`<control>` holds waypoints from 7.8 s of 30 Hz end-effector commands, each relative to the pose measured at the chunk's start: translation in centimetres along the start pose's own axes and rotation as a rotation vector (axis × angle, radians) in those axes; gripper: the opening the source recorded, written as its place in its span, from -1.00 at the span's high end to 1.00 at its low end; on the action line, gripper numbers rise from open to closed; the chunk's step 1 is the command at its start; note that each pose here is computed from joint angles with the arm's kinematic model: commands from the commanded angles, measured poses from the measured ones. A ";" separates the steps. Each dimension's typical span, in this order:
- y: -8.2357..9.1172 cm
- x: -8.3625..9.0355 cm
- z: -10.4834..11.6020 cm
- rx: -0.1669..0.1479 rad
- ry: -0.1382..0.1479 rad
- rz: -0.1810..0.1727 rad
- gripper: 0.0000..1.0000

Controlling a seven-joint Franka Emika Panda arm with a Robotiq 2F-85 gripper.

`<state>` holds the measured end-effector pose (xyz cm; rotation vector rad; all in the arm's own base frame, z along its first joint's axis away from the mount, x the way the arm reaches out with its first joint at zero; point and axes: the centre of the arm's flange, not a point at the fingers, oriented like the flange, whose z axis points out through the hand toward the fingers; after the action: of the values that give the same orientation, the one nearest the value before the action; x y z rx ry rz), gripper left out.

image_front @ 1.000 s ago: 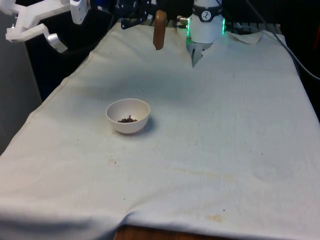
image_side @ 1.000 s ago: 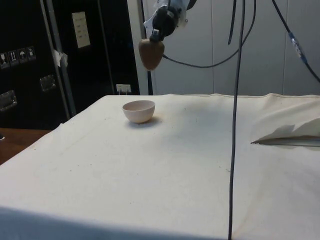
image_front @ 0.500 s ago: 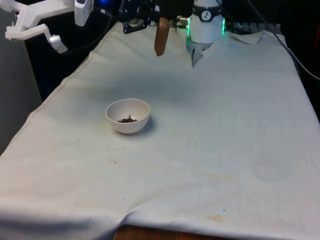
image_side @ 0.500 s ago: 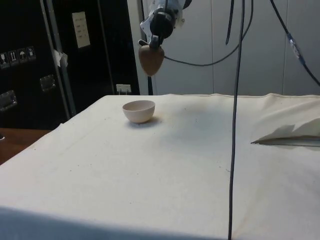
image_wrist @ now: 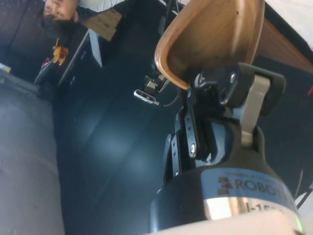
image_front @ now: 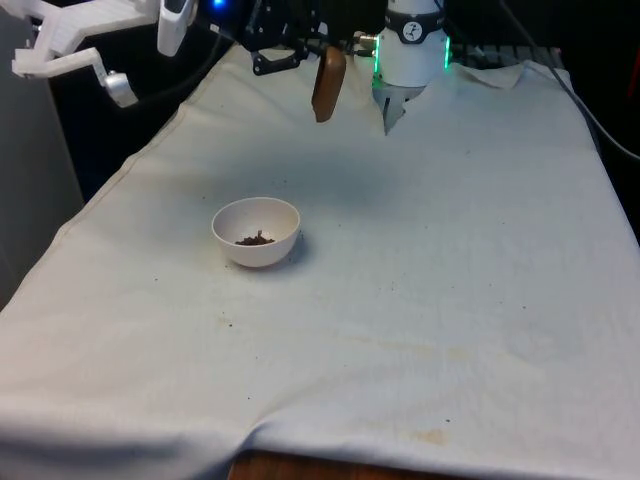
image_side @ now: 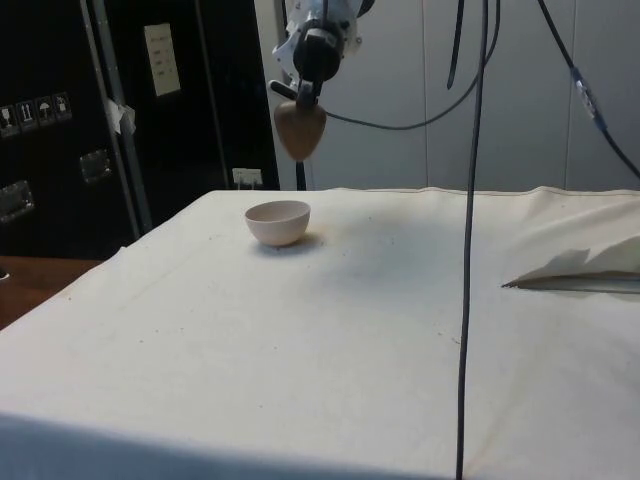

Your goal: Pour the coffee beans from the cup into the bowl.

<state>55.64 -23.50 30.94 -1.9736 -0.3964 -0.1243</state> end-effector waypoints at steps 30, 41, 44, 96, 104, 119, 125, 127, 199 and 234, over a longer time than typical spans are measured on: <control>0.2 2.4 3.4 -0.144 -0.112 -0.003 0.96; 0.4 2.7 4.6 -0.183 -0.157 0.002 0.96; 0.3 2.7 4.9 -0.192 -0.169 0.003 0.96; 1.8 3.9 13.8 -0.415 -0.261 -0.060 0.96; 1.9 3.7 15.2 -0.454 -0.254 -0.086 0.96; 2.1 3.6 17.9 -0.541 -0.247 -0.129 0.96; 2.5 3.3 19.1 -0.570 -0.243 -0.138 0.96; 2.6 3.2 19.4 -0.580 -0.241 -0.142 0.96; 0.3 3.2 25.2 -0.961 -0.296 -0.225 0.96; 0.9 3.0 27.2 -1.179 -0.295 -0.226 0.96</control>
<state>56.25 1.42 19.28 -3.1015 -0.8715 -0.2335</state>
